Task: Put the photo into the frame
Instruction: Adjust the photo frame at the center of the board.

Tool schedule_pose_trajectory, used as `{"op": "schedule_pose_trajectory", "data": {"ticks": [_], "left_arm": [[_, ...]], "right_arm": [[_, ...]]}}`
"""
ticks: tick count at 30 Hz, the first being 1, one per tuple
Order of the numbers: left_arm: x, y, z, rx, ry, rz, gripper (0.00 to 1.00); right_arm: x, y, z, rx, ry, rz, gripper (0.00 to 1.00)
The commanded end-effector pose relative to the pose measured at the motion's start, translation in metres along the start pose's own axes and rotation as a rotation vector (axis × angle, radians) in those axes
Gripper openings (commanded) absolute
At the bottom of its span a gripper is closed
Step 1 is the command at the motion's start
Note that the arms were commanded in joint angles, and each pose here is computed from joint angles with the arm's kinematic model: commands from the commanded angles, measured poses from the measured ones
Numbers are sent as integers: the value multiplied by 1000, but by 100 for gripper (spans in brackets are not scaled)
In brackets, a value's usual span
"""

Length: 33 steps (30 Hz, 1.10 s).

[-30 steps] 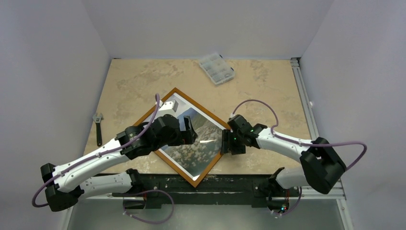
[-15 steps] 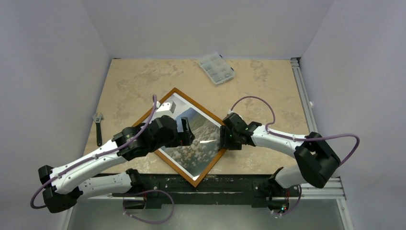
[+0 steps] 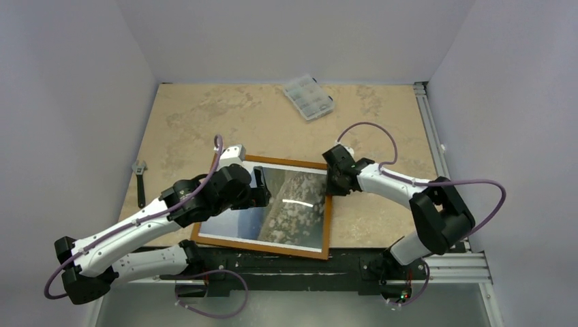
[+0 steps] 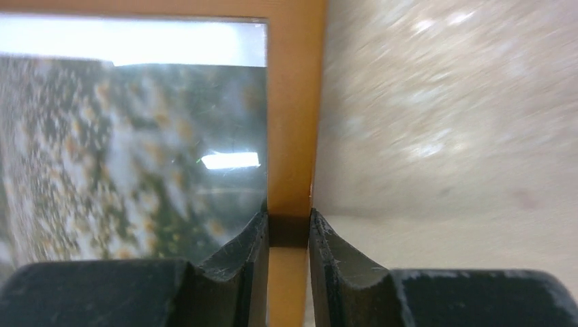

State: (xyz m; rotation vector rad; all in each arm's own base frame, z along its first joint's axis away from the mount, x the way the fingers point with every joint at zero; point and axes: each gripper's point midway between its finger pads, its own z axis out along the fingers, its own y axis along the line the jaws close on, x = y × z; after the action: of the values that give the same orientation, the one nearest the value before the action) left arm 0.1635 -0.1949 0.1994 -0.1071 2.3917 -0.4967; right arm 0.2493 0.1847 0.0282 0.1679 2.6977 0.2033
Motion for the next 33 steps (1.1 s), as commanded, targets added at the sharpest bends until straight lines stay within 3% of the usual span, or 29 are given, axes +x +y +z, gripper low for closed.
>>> {"op": "schedule_pose_trajectory", "data": {"ticks": [1,2,8,12,24,33], "left_arm": [[2,6,9,-35,7,6,100],[3,7,12,-41,13,6,100],[14,26,28,-112,59,-9,100],[25,52,36,-183,84,-35,100],[76,153,54,-393,206,-254,100],[89,145,79,-298,277,-321,100]], "right_arm": [[-40,-59,-1,169,-36,-48,10],[-49,-62,-3,173,-43,-44,12],[-81,-63,-18,165,-90,-50,68],[-75,-56,-28,106,-80,-41,83],[21,-45,-38,-159,84,51,84],[47,-35,-35,-258,143,113,82]]}}
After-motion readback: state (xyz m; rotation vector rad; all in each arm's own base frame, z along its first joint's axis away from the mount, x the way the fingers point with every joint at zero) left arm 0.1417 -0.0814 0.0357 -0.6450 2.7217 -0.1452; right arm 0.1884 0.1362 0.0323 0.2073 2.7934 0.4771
